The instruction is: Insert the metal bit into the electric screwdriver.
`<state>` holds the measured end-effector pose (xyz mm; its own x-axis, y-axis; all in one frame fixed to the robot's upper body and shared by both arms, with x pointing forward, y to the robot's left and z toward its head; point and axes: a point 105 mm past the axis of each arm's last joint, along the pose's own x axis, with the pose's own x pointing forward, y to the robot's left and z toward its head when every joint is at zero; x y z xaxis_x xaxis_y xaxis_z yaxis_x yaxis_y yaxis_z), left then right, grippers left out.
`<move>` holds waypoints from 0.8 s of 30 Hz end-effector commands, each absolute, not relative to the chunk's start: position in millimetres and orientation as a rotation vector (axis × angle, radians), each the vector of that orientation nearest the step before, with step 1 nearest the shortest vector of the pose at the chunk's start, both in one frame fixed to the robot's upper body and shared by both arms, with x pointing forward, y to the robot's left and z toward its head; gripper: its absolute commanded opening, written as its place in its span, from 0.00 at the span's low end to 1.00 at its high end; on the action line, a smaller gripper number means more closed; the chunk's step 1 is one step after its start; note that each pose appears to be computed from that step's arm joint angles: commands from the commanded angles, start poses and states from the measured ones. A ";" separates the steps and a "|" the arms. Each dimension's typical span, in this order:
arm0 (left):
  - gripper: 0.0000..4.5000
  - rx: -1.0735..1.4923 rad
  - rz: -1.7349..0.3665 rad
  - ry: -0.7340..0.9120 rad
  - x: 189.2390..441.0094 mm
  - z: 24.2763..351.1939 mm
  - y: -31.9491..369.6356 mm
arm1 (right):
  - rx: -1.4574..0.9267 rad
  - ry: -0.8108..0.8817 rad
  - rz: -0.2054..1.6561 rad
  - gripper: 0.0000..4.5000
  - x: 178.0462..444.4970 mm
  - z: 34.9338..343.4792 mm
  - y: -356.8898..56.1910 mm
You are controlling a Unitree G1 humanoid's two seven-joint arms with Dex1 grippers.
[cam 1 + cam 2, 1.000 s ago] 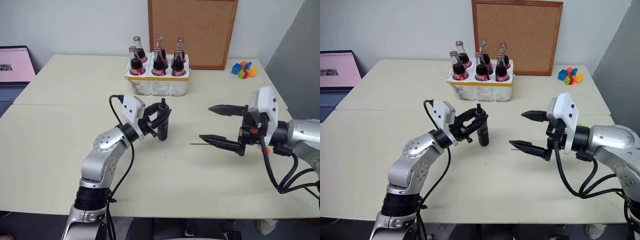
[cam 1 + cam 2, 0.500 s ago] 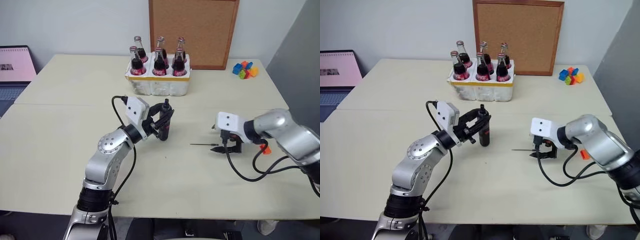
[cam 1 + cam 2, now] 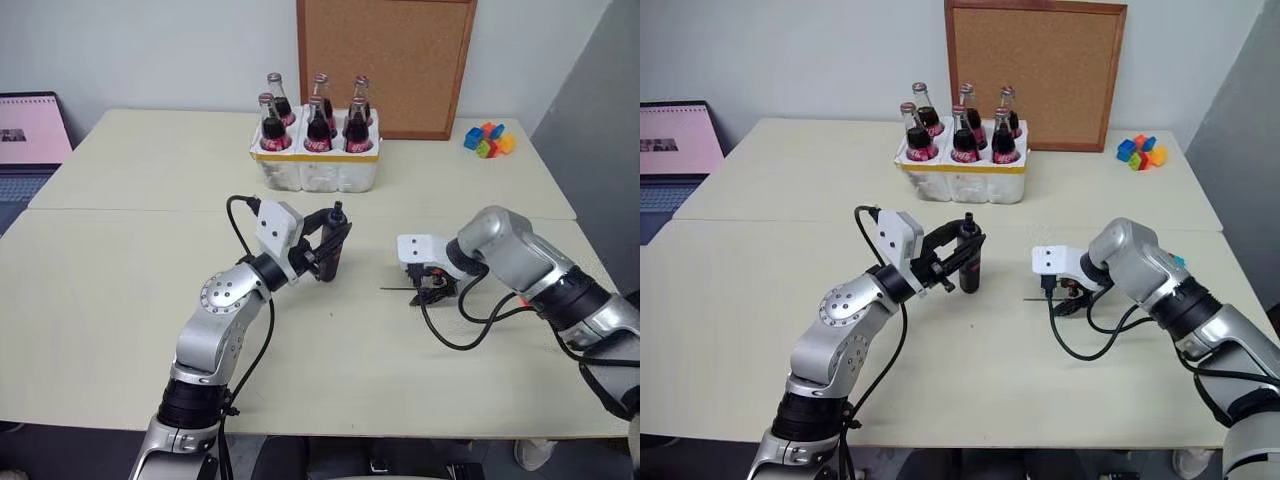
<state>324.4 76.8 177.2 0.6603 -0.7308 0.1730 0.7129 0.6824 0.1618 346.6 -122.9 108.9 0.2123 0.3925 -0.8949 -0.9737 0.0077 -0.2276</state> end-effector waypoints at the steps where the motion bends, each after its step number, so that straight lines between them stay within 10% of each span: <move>1: 0.36 0.086 -0.830 -0.220 323.9 168.3 75.5 | -1.067 0.776 1.213 0.57 351.0 108.1 -128.5; 13: 0.36 0.101 -0.835 -0.230 327.1 171.0 75.4 | -1.053 0.781 1.178 0.02 359.4 107.8 -131.9; 24: 0.36 0.082 -0.910 -0.288 323.8 197.8 73.4 | -0.853 0.553 1.097 0.00 355.7 147.1 -137.9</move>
